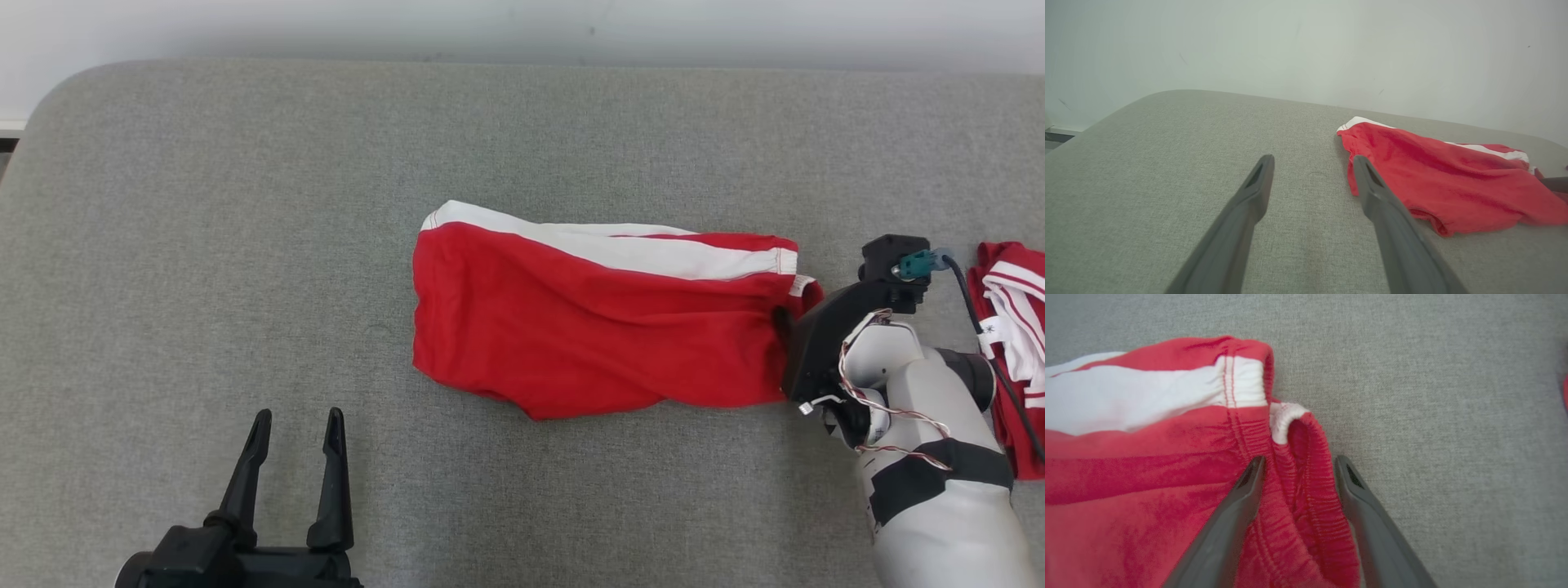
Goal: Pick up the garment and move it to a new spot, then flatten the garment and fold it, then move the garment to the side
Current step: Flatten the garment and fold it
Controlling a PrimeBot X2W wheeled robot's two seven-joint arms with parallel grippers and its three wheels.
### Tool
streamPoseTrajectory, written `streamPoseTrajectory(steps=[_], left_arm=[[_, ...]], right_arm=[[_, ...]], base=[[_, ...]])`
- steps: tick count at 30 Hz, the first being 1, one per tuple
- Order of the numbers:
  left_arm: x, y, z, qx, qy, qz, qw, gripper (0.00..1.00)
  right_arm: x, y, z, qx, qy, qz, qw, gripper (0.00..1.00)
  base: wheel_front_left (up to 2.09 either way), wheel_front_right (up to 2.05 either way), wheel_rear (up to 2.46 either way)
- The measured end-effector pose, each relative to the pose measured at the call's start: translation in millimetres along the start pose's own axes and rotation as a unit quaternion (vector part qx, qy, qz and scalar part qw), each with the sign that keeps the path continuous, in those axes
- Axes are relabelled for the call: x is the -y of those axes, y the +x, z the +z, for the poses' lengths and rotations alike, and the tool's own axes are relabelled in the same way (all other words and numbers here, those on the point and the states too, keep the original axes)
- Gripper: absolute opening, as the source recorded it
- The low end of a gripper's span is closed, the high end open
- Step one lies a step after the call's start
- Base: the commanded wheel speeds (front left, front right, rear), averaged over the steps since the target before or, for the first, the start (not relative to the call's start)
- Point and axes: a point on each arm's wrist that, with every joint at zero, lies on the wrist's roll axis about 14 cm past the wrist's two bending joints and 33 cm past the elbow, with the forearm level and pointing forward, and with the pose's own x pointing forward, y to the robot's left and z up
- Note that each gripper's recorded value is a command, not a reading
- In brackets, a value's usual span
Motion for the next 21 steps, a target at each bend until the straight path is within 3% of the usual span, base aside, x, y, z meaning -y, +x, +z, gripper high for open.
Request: streamPoseTrajectory(steps=[1, 2, 12, 21], left_arm=[[-0.3, -0.4, -0.1, 0.0, 0.0, 0.001, 1.0, 1.0], [-0.8, -0.9, 0.5, 0.0, 0.0, 0.001, 1.0, 1.0], [0.8, -5.4, 5.8, 0.007, -0.003, -0.003, 1.0, 1.0], [5.1, -8.7, 7.7, 0.01, -0.008, -0.011, 1.0, 1.0]], right_arm=[[-1.9, 0.1, -0.4, -0.001, -0.001, 0.002, 1.0, 0.14], [-4.2, -0.1, -1.1, -0.002, -0.004, 0.005, 1.0, 0.0], [-1.3, -8.4, 4.9, 0.023, 0.005, -0.002, 1.0, 0.0], [37.0, -26.1, 28.2, 0.056, -0.009, -0.066, 0.996, 0.0]], base=[[0.0, 0.0, 0.0], [0.0, 0.0, 0.0], [0.0, 0.0, 0.0], [0.0, 0.0, 0.0]])
